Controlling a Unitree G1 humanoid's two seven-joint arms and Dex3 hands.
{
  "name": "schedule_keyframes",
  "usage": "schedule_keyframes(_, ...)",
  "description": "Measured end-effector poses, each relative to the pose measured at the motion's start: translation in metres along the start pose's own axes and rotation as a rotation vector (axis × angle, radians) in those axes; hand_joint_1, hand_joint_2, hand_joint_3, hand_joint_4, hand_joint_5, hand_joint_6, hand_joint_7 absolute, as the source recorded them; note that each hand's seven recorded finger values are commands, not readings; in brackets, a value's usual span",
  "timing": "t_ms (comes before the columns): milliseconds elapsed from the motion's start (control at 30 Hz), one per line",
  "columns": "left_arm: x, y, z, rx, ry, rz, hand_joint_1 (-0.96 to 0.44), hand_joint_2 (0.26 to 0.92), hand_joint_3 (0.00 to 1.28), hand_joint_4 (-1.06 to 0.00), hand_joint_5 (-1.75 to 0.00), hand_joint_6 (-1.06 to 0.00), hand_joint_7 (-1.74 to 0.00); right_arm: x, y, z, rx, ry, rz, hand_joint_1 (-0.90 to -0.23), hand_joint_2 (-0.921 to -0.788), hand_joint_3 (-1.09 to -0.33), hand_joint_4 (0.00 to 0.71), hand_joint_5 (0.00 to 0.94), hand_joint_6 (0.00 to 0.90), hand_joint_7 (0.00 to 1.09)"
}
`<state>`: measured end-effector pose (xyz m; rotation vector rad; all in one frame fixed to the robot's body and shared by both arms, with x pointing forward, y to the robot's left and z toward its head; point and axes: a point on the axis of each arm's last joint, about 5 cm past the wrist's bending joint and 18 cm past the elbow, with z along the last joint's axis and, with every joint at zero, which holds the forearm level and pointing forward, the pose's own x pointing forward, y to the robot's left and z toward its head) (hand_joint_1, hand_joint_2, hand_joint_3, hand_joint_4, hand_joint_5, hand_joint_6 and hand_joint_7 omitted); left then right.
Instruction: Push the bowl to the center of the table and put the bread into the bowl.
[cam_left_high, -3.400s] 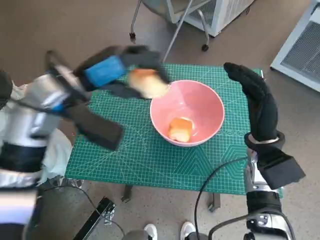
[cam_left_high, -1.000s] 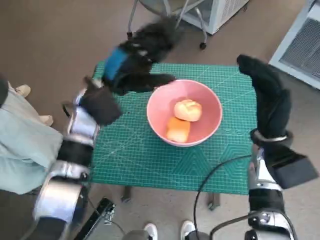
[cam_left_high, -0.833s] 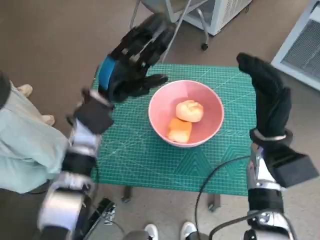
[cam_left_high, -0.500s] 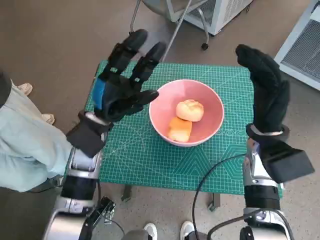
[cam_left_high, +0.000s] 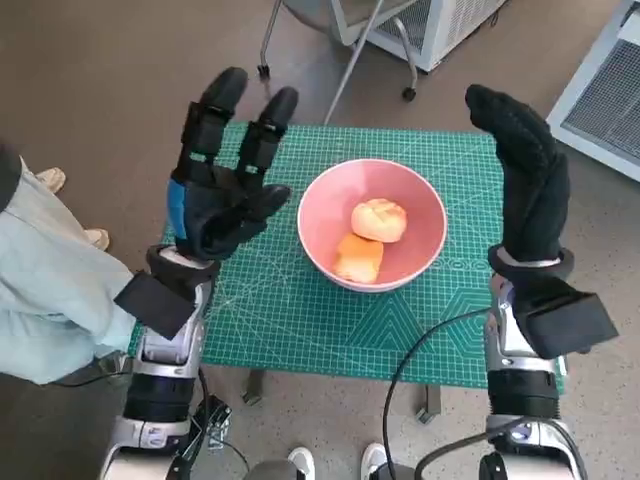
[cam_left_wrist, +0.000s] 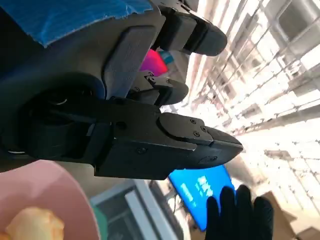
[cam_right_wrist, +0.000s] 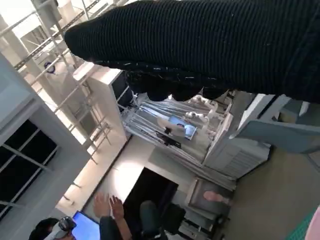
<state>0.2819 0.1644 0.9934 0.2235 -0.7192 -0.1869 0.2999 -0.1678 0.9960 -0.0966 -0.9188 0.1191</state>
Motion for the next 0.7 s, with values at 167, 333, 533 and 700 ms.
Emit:
schedule_keyframes(167,0.0,-0.0008,0.0,0.016,0.001,0.005,-0.02,0.921,0.06,-0.25,-0.35,-0.12,-0.7,0.0007,0.0001,0.0006,0.001,0.0,0.001,-0.588,-0.921,-0.806,0.368,0.009,0.036,0.79)
schedule_keyframes(333,0.0001,-0.0013,0.0,0.022,0.002,0.01,-0.02,0.921,0.06,-0.25,-0.34,-0.12,-0.7,0.0014,0.0001,0.0013,0.001,-0.003,0.001,-0.592,-0.921,-0.805,0.368,0.008,0.036,0.79)
schedule_keyframes(533,0.0003,-0.0024,0.0002,0.023,0.003,0.005,-0.01,0.921,0.07,-0.25,-0.34,-0.11,-0.71,0.0022,-0.0003,0.0024,0.001,-0.009,0.001,-0.59,-0.921,-0.805,0.369,0.008,0.036,0.79)
schedule_keyframes(700,0.0004,-0.0034,0.0004,0.022,0.003,-0.001,0.0,0.92,0.07,-0.24,-0.34,-0.11,-0.72,0.0023,-0.0008,0.0025,-0.001,-0.009,0.002,-0.589,-0.921,-0.805,0.372,0.009,0.036,0.79)
